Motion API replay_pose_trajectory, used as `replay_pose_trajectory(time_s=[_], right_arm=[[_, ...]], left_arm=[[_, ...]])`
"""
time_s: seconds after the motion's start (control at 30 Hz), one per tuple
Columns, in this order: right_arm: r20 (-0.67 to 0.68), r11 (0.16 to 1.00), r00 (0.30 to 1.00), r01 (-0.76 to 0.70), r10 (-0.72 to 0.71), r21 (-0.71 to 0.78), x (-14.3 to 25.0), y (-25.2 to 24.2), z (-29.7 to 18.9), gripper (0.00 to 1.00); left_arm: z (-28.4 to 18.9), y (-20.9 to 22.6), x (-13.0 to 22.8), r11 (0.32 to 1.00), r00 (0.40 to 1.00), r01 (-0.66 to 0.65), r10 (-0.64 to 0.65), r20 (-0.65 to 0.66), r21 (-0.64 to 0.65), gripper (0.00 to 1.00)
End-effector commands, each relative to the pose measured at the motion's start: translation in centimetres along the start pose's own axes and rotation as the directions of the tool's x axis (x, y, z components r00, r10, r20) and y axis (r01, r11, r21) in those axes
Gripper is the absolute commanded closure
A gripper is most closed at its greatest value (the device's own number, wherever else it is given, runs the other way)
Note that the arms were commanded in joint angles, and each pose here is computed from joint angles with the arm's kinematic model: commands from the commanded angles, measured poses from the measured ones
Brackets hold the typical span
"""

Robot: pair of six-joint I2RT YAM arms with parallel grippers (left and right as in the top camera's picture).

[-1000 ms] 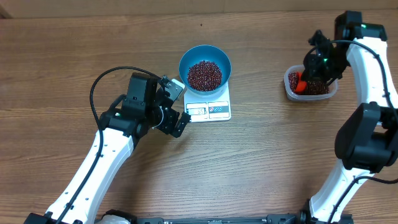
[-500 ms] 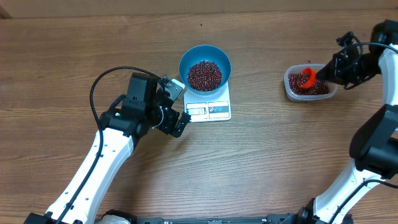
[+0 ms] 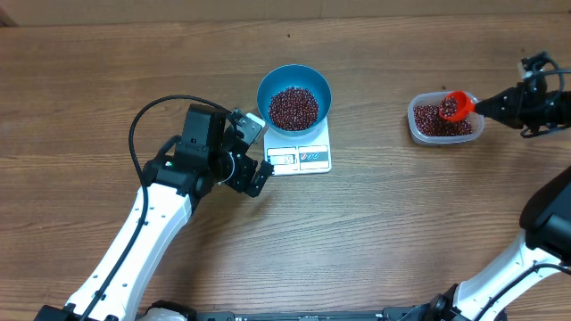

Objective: Scoop item into bowl and weigh 150g on scale
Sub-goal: 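Lift the filled scoop and carry it toward the blue bowl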

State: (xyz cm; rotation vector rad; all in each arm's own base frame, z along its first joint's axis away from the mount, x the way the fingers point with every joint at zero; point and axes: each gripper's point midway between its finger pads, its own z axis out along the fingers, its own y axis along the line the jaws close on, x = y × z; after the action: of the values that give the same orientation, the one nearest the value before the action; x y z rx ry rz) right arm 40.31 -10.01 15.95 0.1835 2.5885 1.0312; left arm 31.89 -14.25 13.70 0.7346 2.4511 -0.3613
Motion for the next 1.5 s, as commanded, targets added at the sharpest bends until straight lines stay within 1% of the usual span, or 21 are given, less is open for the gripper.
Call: replay_pose_trajectory(time_s=[0.0,0.27,0.57,0.8,1.0,1.1,1.23,1.47], right_arm=[[0.063,0.991,0.997,0.044,-0.037,-0.123,-0.7,1.8,-0.4,0.96],[0.048,0.975,0.998,0.048,-0.038,-0.216,-0.7,4.7,0.8,0.96],[0.005,0.943,0.995,0.096,-0.1,-0.319,-0.6,9.6,3.6,0.96],[-0.044,0.932,0.991,0.102,-0.125,-0.349,-0.6,13.1,6.0,0.96],[-0.068,0.916,0.979,0.155,-0.194,-0.37,-0.5,16.6,8.3,0.96],[-0.086,0.916,0.973,0.171,-0.215,-0.363,-0.4,18.0,9.4,0.96],[-0.114,0.929,0.964,0.193,-0.239,-0.315,-0.3,19.7,11.2,0.96],[-0.146,0.932,0.936,0.284,-0.32,-0.224,0.5,22.6,14.3,0.96]], left_arm=[[0.2,0.0,0.2,1.0,1.0,0.012,-0.012,-0.007,0.003,0.01],[0.2,0.0,0.2,1.0,1.0,0.012,-0.012,-0.008,0.003,0.01],[0.2,0.0,0.2,1.0,1.0,0.012,-0.012,-0.007,0.003,0.0],[0.2,0.0,0.2,1.0,1.0,0.012,-0.012,-0.008,0.003,0.0],[0.2,0.0,0.2,1.0,1.0,0.012,-0.012,-0.007,0.003,0.0],[0.2,0.0,0.2,1.0,1.0,0.012,-0.012,-0.007,0.003,0.0],[0.2,0.0,0.2,1.0,1.0,0.012,-0.012,-0.008,0.003,0.0],[0.2,0.0,0.2,1.0,1.0,0.012,-0.012,-0.007,0.003,0.0]])
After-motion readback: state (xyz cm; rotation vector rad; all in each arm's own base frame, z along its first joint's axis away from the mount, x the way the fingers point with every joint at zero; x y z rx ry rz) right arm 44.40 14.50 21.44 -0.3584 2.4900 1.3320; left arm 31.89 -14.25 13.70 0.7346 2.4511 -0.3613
